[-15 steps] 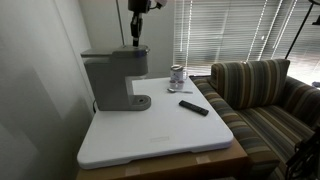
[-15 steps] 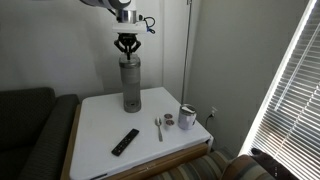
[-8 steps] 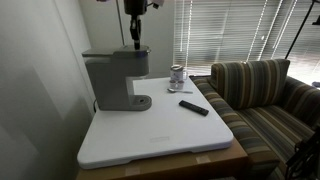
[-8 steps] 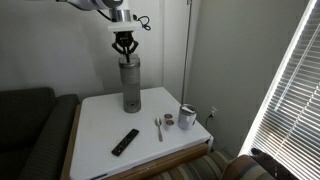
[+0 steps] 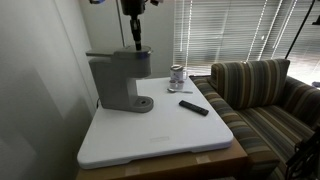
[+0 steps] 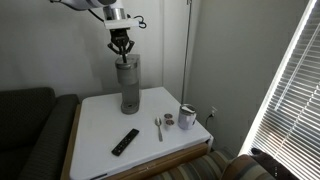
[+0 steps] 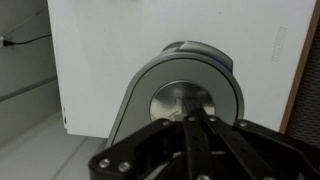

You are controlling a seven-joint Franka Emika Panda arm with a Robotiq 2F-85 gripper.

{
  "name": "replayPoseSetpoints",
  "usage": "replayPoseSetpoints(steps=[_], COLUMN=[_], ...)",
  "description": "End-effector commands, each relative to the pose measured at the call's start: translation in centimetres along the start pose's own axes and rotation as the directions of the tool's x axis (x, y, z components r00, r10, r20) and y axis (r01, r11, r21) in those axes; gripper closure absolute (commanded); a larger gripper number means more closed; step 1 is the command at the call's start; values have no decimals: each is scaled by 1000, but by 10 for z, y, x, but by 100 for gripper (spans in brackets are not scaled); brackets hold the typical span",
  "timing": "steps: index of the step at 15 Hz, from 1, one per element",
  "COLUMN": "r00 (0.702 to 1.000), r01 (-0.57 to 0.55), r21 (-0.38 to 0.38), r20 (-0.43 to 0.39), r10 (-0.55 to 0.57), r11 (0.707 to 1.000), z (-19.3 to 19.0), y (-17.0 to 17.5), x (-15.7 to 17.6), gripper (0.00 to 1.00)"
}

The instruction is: Press the button at the top the machine

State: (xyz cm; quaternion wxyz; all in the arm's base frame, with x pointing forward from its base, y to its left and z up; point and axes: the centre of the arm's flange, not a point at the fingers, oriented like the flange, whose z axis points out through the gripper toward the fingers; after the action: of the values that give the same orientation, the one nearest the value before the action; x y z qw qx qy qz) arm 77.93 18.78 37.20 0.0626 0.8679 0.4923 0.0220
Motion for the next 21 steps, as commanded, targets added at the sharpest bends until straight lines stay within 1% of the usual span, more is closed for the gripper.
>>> replayPoseSetpoints(steps=[1, 3, 5, 8, 11, 13, 17, 18, 19, 21], r00=[993, 985, 981, 984, 985, 985, 986, 986, 985, 986], r01=[99, 134, 155, 151, 151, 145, 113, 103, 96, 81], r21=[136, 187, 237, 285, 302, 295, 226, 205, 193, 173], r20=[-79, -129, -155, -137, -128, -129, -149, -152, -157, -156], r10=[-89, -111, -121, -116, -117, -111, -81, -72, -66, -54], r11=[986, 973, 959, 947, 941, 944, 968, 973, 977, 982], z=[28, 32, 37, 39, 37, 35, 14, 5, -11, -28], y=[52, 56, 60, 60, 60, 58, 46, 40, 42, 35], x=[33, 28, 27, 26, 23, 22, 8, 2, -6, -15], gripper=[100, 100, 100, 100, 100, 100, 100, 100, 100, 100])
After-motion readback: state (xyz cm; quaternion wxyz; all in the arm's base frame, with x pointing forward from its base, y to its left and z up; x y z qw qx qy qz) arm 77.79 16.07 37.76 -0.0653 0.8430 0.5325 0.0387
